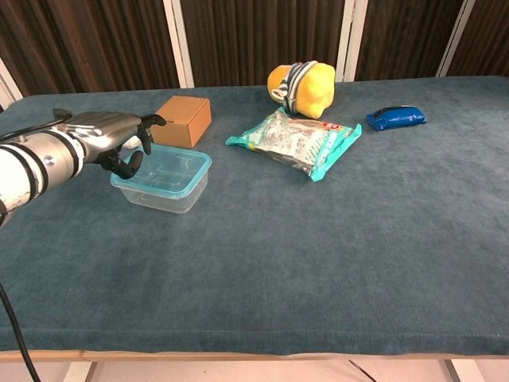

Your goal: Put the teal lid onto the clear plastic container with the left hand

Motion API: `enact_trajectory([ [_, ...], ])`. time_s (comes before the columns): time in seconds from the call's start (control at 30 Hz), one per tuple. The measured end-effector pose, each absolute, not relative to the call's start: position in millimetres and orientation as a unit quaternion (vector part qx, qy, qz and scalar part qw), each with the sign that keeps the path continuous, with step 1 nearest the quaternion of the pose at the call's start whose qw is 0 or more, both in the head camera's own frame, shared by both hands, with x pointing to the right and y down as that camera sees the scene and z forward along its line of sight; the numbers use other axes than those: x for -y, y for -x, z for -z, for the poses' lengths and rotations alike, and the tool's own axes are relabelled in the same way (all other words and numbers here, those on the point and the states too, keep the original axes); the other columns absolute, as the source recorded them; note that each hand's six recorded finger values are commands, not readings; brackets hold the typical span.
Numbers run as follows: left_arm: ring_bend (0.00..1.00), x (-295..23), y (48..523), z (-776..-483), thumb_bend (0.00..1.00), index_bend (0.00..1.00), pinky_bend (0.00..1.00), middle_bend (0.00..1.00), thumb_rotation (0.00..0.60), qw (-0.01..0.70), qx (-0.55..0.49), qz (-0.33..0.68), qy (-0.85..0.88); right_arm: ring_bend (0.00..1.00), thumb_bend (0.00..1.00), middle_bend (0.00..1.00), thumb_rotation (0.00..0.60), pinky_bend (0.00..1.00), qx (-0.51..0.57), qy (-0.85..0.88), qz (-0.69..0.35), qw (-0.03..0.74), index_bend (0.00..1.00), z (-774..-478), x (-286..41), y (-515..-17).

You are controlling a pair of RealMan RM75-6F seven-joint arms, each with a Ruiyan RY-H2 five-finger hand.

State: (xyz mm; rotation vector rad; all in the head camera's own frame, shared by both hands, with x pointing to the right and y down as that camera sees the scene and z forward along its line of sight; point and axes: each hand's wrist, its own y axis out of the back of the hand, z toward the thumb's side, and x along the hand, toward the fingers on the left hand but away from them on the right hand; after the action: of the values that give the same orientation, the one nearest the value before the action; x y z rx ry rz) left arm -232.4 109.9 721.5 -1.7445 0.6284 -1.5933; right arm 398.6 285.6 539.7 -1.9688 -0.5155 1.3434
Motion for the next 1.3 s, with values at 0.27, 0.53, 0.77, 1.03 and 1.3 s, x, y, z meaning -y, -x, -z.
enact_trajectory([
  [0.27, 0.06, -114.1, 231.9, -729.3, 0.70, 0.00, 0.00, 0.28, 0.600, 0.339, -0.229, 0.617, 0.672, 0.00, 0.06, 0.00, 0.600, 0.00, 0.199, 0.757, -0.519, 0.342, 0.00, -540.4, -285.0, -399.0],
  [0.53, 0.06, -118.0, 230.1, -733.6, 0.70, 0.00, 0.00, 0.28, 0.600, 0.338, -0.218, 0.621, 0.673, 0.00, 0.06, 0.00, 0.600, 0.00, 0.198, 0.757, -0.520, 0.342, 0.00, -540.4, -285.0, -399.2],
  [0.77, 0.06, -113.7, 228.3, -719.3, 0.70, 0.00, 0.00, 0.29, 0.600, 0.349, -0.234, 0.607, 0.675, 0.00, 0.06, 0.00, 0.600, 0.00, 0.198, 0.757, -0.520, 0.342, 0.00, -540.8, -284.8, -399.4],
  [1.03, 0.07, -124.0, 233.9, -681.5, 0.70, 0.00, 0.00, 0.29, 0.600, 0.377, -0.238, 0.583, 0.679, 0.00, 0.06, 0.00, 0.600, 0.00, 0.195, 0.757, -0.520, 0.345, 0.00, -540.7, -286.8, -397.6],
  [1.3, 0.07, -146.8, 246.1, -678.5, 0.70, 0.00, 0.00, 0.30, 0.600, 0.397, -0.211, 0.594, 0.667, 0.00, 0.06, 0.00, 0.600, 0.00, 0.195, 0.759, -0.516, 0.347, 0.00, -539.3, -288.2, -396.0],
])
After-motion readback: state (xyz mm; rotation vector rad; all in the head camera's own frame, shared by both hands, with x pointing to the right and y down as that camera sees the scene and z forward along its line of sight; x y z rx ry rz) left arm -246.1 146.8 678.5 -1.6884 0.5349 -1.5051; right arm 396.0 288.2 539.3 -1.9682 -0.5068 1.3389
